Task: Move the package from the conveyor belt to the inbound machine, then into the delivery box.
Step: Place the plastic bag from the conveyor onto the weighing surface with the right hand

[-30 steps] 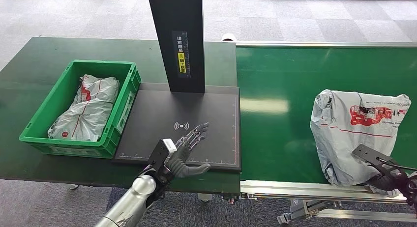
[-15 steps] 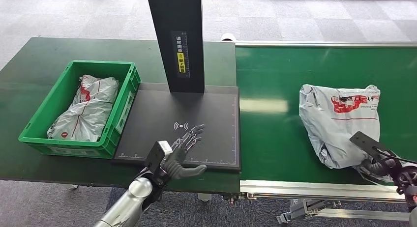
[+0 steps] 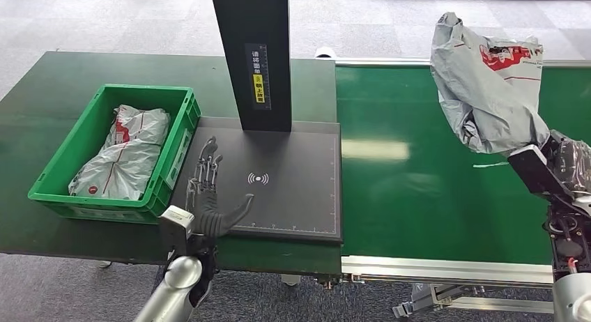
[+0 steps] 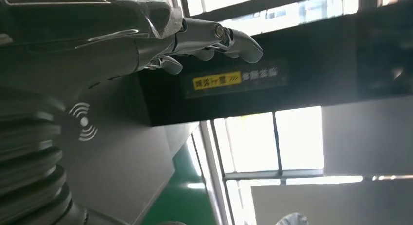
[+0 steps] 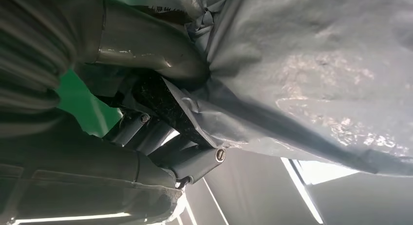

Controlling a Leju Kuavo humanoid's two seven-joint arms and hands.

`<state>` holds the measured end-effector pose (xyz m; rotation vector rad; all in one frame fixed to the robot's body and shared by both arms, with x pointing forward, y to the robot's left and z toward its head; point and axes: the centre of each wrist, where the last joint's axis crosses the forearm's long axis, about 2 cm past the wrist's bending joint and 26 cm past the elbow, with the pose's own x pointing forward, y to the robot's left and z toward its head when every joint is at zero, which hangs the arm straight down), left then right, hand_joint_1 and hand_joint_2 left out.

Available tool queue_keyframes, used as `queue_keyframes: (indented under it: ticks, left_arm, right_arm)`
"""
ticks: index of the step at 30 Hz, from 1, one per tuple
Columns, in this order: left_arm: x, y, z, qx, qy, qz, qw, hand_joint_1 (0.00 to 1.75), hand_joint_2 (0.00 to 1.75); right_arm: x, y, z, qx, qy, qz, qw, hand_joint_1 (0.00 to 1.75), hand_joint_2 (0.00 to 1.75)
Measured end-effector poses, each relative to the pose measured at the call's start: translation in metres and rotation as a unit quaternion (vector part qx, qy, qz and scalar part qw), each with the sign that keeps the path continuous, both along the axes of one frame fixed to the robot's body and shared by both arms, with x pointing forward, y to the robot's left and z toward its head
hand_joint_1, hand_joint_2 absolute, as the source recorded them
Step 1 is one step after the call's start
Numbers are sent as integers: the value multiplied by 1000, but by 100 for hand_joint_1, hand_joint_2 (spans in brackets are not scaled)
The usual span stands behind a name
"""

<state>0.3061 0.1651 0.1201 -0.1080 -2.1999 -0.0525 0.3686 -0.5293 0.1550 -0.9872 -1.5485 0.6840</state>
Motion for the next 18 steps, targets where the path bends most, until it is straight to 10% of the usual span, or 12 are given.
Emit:
queue_keyframes:
  ticks: [18]
  left_arm:
    - [-12,-4,51,-67,-88,50,993,0,175]
  right_arm:
    - [-30,120,-3,-206,-103,212,950,175,175]
